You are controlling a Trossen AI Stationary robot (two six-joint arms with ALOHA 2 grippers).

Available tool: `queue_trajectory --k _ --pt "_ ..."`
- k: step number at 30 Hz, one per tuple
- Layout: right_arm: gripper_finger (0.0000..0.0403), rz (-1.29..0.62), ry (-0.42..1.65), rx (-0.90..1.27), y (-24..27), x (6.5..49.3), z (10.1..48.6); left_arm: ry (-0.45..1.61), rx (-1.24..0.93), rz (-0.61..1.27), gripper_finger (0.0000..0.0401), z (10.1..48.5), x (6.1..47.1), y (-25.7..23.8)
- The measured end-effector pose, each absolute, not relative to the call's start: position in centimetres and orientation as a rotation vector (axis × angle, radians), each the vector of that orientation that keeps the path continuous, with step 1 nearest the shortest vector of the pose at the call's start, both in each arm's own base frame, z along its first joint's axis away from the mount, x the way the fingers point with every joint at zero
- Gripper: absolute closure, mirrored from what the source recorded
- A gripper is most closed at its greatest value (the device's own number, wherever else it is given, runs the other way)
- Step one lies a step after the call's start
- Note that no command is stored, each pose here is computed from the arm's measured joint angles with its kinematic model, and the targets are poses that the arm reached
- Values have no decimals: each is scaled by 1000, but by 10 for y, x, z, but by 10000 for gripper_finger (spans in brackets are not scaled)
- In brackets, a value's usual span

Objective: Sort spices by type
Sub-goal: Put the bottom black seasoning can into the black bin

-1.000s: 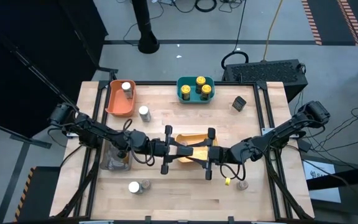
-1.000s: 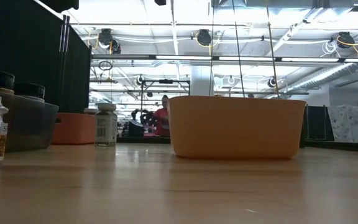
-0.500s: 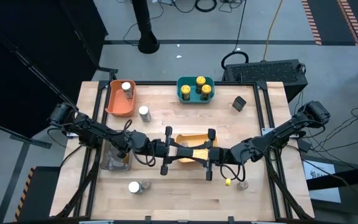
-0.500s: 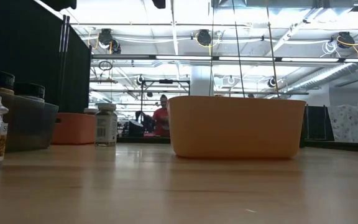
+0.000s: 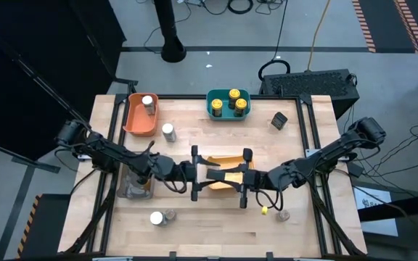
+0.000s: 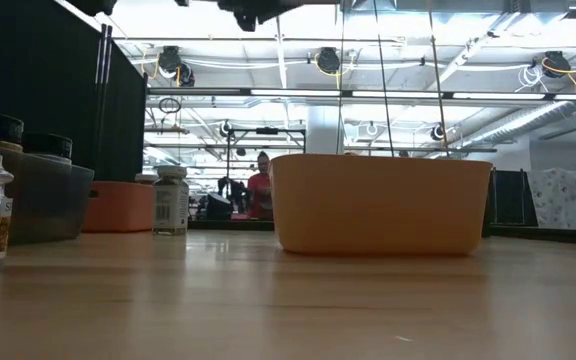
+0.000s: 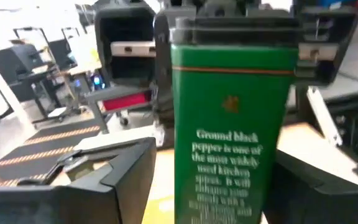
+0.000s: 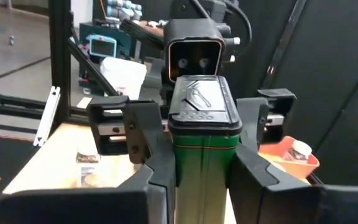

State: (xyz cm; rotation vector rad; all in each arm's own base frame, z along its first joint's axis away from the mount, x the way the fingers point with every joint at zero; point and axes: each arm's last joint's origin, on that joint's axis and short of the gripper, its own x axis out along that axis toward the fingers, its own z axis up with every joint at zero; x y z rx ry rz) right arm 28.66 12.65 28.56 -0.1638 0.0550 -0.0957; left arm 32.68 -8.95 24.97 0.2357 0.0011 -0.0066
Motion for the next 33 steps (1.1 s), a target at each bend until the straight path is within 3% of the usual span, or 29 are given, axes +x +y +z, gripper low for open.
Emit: queue_trajectory --k 8,13,33 --pt "319 -119 162 -125 119 267 293 139 240 -4 152 264 305 -84" --pt "319 -136 228 -100 114 263 289 72 225 7 151 280 298 -81" --pt "319 -145 240 -99 111 267 285 22 212 -73 151 263 339 -65"
